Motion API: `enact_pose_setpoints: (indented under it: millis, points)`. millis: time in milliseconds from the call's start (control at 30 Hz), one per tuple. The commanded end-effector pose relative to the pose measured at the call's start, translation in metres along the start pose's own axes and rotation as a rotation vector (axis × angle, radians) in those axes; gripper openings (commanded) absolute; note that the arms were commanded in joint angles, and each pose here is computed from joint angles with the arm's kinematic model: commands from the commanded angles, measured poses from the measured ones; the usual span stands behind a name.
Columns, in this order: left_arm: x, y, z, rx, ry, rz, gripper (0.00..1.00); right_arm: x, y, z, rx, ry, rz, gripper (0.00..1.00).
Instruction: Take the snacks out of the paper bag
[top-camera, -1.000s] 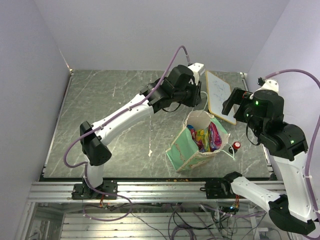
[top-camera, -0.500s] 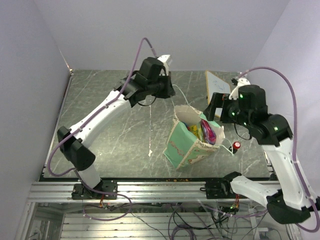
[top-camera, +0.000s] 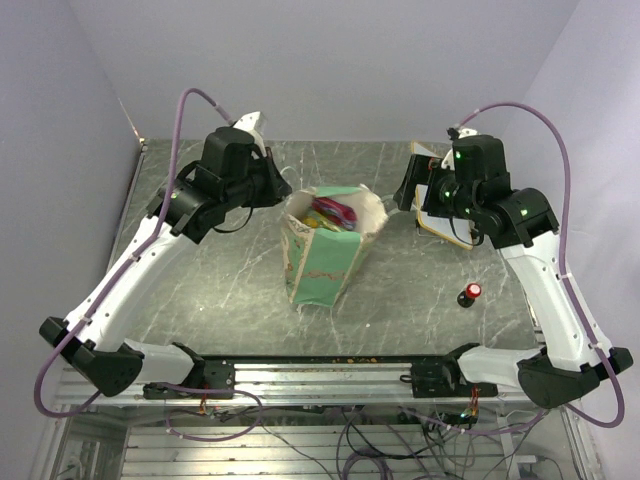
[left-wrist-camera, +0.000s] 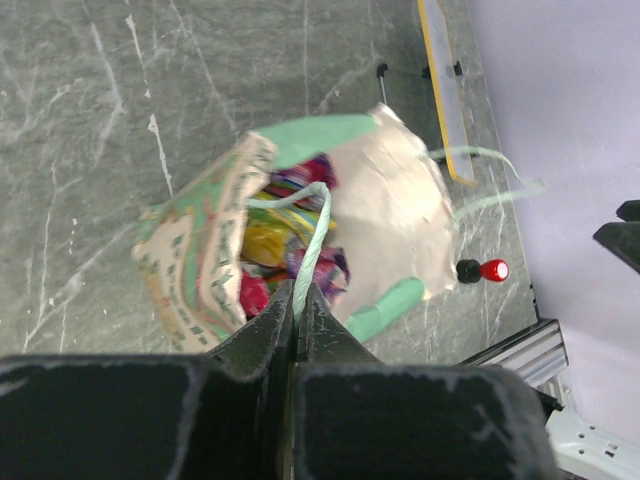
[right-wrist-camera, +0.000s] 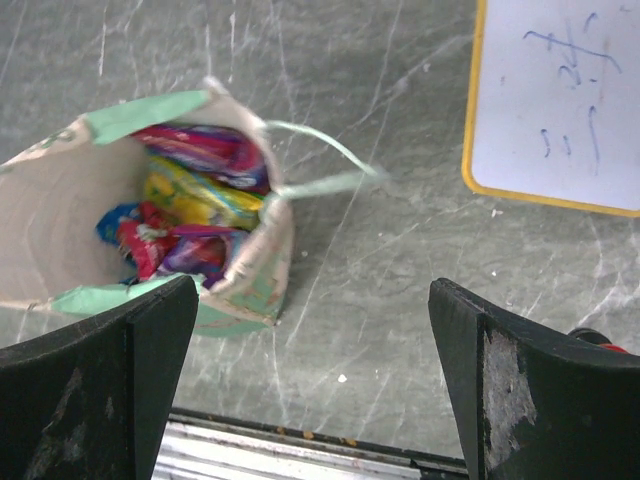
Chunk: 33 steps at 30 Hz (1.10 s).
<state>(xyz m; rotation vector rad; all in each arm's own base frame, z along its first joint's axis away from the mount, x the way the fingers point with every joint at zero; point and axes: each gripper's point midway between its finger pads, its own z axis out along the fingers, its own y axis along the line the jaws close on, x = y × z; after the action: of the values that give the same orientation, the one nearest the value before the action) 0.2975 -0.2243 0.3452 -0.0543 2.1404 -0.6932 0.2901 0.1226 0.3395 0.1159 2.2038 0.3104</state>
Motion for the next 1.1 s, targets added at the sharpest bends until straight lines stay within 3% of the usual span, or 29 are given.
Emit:
enact_pose_setpoints:
  millis: [0,100,200,300,533,833,1067]
  points:
    - [-0.014,-0.001,-0.003,-0.019,-0.057,-0.086,0.07,-0.002,-0.01,0.014,0.085,0.004,0.029,1.0]
    - [-0.019,0.0,-0.005,-0.04,-0.065,-0.108,0.07,0.005,0.008,0.029,0.01,0.055,0.06,1.0]
    - [-0.016,-0.002,-0.005,-0.029,-0.048,-0.122,0.07,0.009,0.046,0.044,-0.169,0.094,0.126,1.0]
    - [-0.008,-0.002,-0.005,-0.021,-0.025,-0.129,0.07,-0.003,0.08,0.047,-0.355,0.051,0.147,0.97]
    - [-0.005,0.0,-0.005,-0.013,-0.038,-0.166,0.08,0.003,0.084,0.071,-0.537,0.125,0.281,0.94]
    - [0.007,-0.007,0.002,0.025,0.02,-0.183,0.07,0.007,0.115,0.079,-0.816,0.194,0.429,0.83]
    - [0.011,-0.012,0.008,0.05,0.055,-0.154,0.07,0.004,0.124,0.098,-0.877,0.196,0.409,0.76]
